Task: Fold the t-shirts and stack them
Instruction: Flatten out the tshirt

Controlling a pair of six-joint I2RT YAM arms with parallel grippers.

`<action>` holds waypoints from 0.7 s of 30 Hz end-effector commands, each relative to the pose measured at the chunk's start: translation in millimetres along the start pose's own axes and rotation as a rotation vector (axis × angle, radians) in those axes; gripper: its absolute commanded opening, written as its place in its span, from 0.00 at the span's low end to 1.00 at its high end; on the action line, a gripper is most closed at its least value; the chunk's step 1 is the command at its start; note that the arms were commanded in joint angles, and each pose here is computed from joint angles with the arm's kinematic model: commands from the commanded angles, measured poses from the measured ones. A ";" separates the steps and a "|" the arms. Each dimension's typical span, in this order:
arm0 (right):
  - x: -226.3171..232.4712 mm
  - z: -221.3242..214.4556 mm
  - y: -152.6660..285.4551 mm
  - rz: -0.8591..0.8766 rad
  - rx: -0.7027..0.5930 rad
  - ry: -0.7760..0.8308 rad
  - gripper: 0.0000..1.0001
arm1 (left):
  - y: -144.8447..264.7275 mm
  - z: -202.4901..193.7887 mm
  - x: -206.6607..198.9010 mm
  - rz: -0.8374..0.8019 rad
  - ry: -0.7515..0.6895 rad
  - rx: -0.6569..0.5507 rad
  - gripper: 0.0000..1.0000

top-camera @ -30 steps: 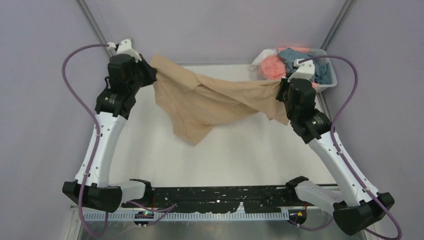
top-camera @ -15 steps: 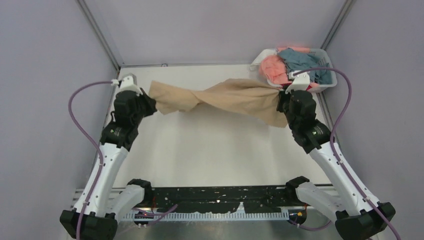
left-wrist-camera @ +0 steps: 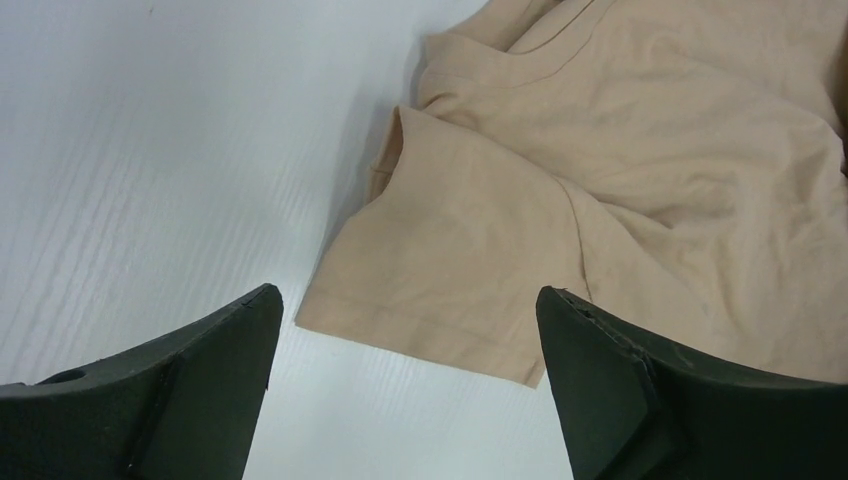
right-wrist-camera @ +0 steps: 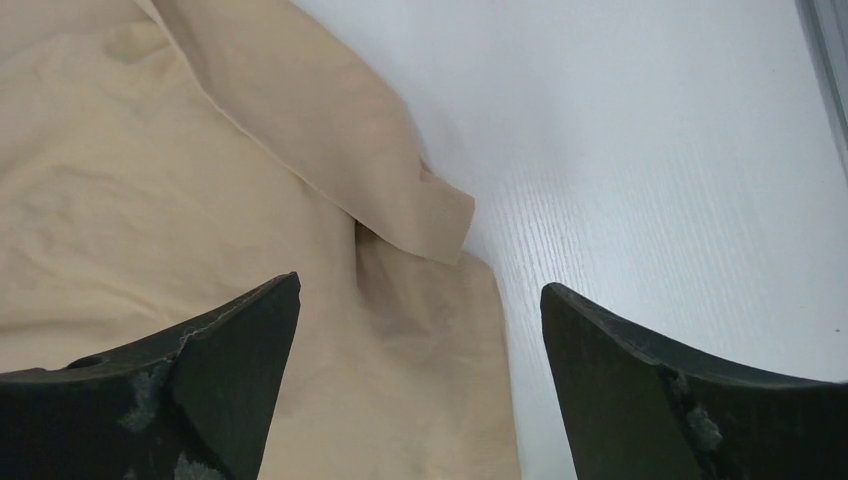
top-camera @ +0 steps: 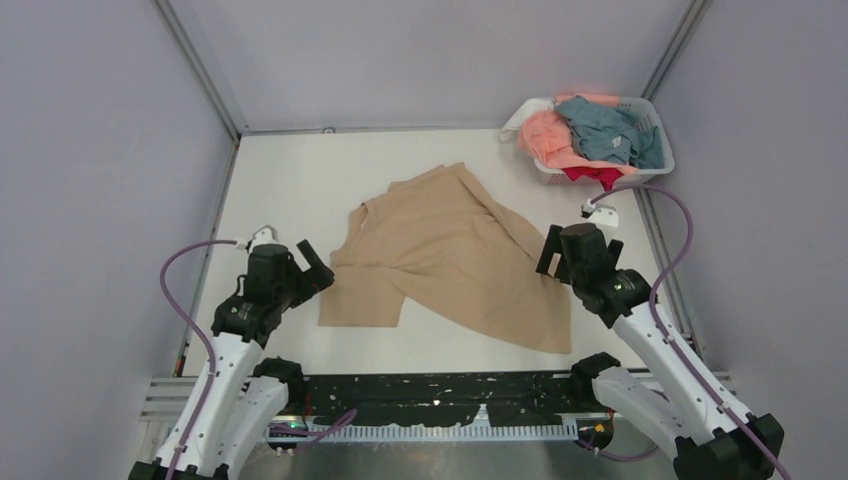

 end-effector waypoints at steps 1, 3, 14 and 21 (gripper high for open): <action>-12.0 -12.5 12.3 -0.044 -0.051 -0.157 0.95 | 3.3 -15.9 12.3 0.070 0.019 0.105 0.99; -13.1 -23.3 13.1 -0.038 -0.049 -0.194 0.95 | -4.9 -29.0 24.2 0.113 0.034 0.149 1.00; -20.8 -62.9 23.4 -0.071 0.008 -0.426 0.95 | -49.4 -58.7 31.0 0.151 0.081 0.306 0.68; 3.3 -75.2 -0.3 0.014 0.115 -0.373 0.95 | -67.3 -72.2 30.6 0.148 0.053 0.399 0.34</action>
Point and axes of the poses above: each gripper's point midway between its finger pads, its own y axis back along the fingers, its own x axis along the line the jaws close on, z = x × y, the point moved 6 cm from there along y, back along the fingers, and after that the axes turned 13 degrees about y, right-handed, at the moved point
